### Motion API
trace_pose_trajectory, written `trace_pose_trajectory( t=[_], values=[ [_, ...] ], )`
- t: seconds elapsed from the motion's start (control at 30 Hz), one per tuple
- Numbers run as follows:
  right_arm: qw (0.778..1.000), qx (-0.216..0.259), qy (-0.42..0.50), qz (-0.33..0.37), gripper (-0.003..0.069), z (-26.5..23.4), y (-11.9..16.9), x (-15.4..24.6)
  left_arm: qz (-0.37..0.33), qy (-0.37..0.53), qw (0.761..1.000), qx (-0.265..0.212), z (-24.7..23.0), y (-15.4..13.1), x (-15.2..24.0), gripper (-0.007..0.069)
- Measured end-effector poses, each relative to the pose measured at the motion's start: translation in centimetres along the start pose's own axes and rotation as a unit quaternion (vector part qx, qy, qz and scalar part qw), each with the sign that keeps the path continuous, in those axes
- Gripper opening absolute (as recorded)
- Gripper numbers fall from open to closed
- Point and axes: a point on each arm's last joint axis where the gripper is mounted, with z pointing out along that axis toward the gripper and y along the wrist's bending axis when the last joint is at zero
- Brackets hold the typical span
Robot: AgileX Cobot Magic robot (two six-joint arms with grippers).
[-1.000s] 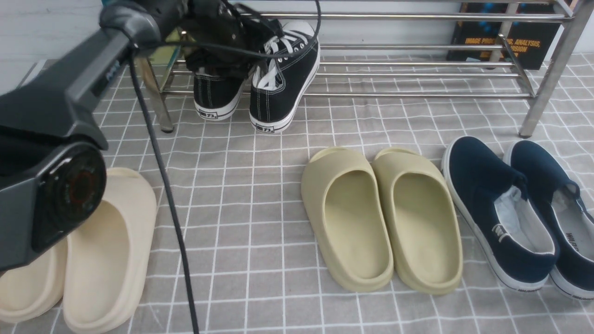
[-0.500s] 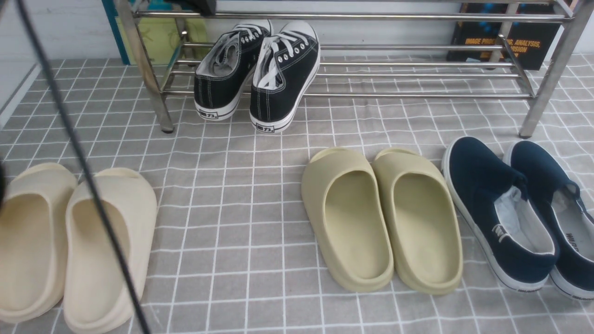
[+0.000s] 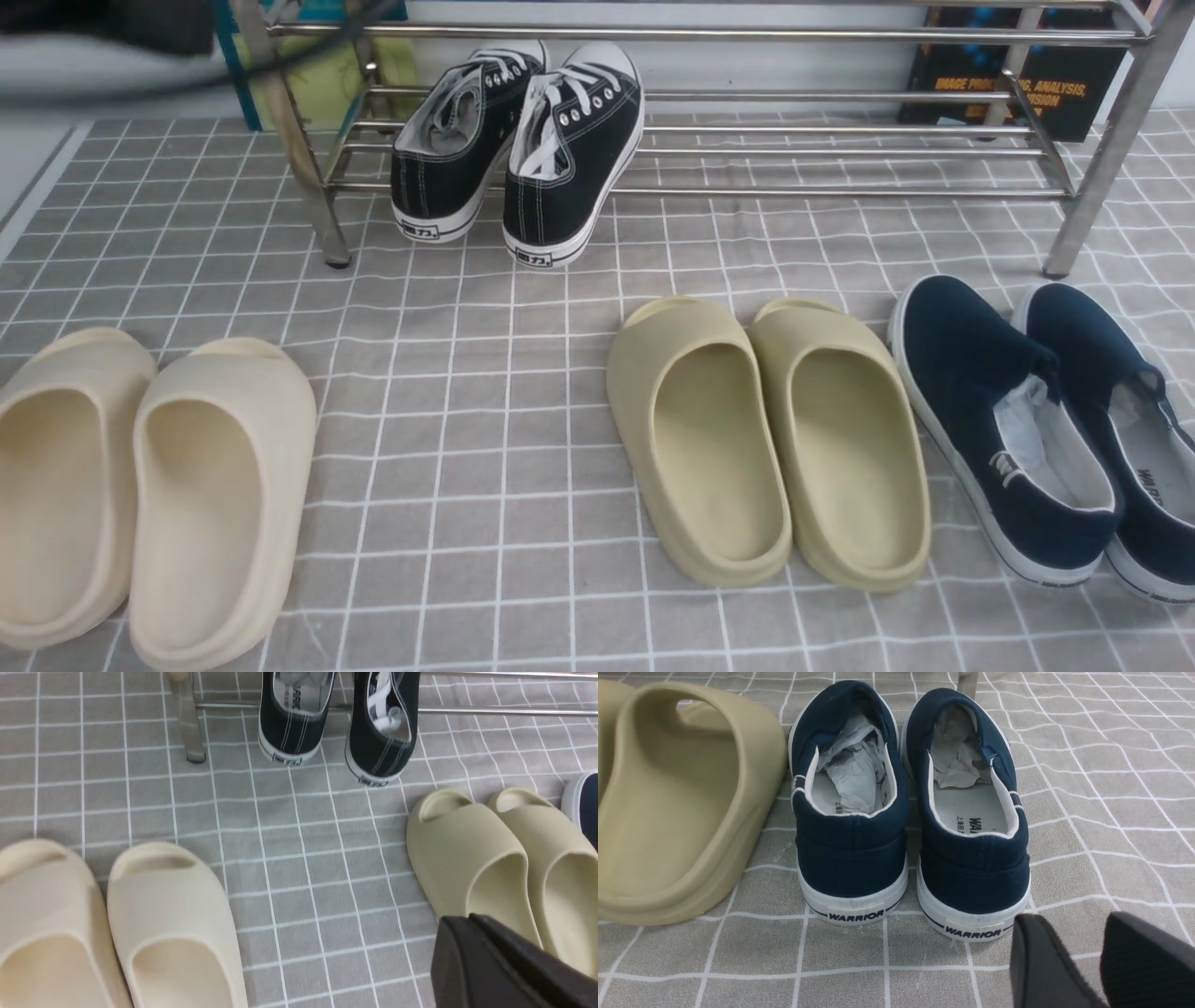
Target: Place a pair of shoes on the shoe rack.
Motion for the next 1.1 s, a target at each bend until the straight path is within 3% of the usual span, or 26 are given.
trace_pose_trajectory(
  t=[0.23, 0.43, 0.6, 0.9, 1.0, 1.1],
  values=[
    [1.0, 0.0, 0.0, 0.0, 0.0239, 0.0, 0.0, 0.0, -0.016, -0.017, 1.0, 0.006, -1.5, 1.4, 7.2, -0.0013],
    [1.0, 0.0, 0.0, 0.0, 0.0239, 0.0, 0.0, 0.0, -0.049, -0.013, 0.999, 0.014, -3.5, 2.0, 10.8, -0.0013],
    [1.0, 0.0, 0.0, 0.0, 0.0239, 0.0, 0.0, 0.0, -0.061, 0.021, 0.998, 0.018, -4.7, 2.0, 12.2, -0.0013],
    [1.0, 0.0, 0.0, 0.0, 0.0239, 0.0, 0.0, 0.0, -0.034, 0.068, 0.997, -0.02, -4.5, 2.5, 13.2, -0.0013],
    [1.0, 0.0, 0.0, 0.0, 0.0239, 0.0, 0.0, 0.0, -0.024, 0.039, 0.999, -0.023, -4.0, 2.9, 13.9, -0.0013],
    [1.0, 0.0, 0.0, 0.0, 0.0239, 0.0, 0.0, 0.0, -0.017, -0.051, 0.999, -0.005, -3.7, 3.5, 15.9, -0.0013]
  ],
)
